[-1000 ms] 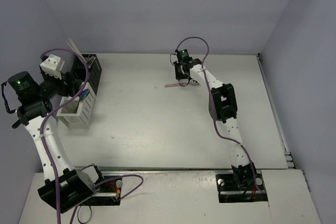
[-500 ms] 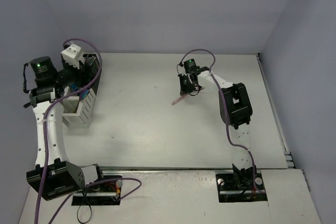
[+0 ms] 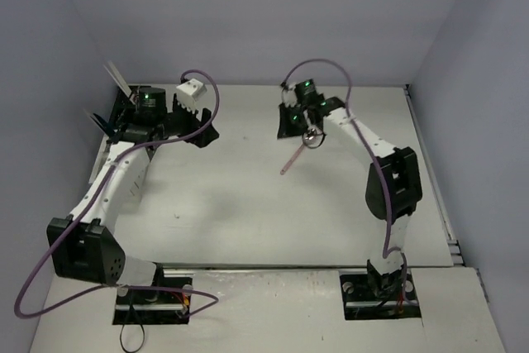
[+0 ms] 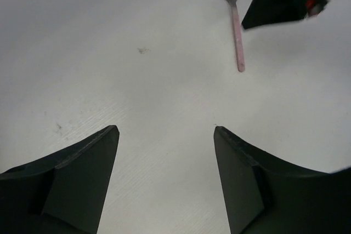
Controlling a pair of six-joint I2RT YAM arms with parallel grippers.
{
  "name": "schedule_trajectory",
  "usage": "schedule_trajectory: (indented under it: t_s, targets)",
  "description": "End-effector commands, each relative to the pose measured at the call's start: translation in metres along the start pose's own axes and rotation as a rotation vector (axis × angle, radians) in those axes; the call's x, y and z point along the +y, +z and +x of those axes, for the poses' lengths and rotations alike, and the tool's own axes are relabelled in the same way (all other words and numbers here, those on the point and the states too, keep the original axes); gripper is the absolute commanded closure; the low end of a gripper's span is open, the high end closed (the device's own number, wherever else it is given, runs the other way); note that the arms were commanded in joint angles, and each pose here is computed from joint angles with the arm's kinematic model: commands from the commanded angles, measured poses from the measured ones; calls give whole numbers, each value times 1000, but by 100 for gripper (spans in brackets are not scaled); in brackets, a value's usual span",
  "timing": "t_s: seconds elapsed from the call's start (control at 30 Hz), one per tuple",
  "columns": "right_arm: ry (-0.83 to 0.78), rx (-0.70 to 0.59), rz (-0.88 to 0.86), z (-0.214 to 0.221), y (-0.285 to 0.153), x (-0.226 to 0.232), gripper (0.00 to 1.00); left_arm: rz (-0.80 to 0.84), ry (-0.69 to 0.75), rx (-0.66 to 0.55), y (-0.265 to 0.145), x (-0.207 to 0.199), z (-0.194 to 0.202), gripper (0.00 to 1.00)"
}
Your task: Sort the eating utensils into containers
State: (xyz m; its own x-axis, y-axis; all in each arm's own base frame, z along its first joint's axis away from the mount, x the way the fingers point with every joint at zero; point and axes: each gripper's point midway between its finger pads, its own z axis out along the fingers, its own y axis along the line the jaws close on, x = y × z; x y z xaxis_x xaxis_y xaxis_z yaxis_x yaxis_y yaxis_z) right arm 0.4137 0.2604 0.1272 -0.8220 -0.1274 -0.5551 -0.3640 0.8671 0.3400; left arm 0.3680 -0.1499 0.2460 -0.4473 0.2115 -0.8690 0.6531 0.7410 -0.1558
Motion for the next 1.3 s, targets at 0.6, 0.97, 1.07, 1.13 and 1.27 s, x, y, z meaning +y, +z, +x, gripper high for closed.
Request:
schedule_trajectory:
  t_s: [0.6,0.97,1.07,1.13,1.27]
  targets:
    - [275,-410,364,-51,-195,-213,51,100,-3,335,244,-86,25,38]
    - [288,-399,328,-50,-190,-214,52,314,-47,386,276,-134,60,38]
    - [287,-402,322,-50,-192,-215,52,304,-39,398,282,-136,68,38]
    - [286,-398,315,-49,-191,-214,52,264,-19,400,286,-133,70,38]
    - [286,-394,313,-48,-189,-215,53,124,81,438,290,-123,77,39]
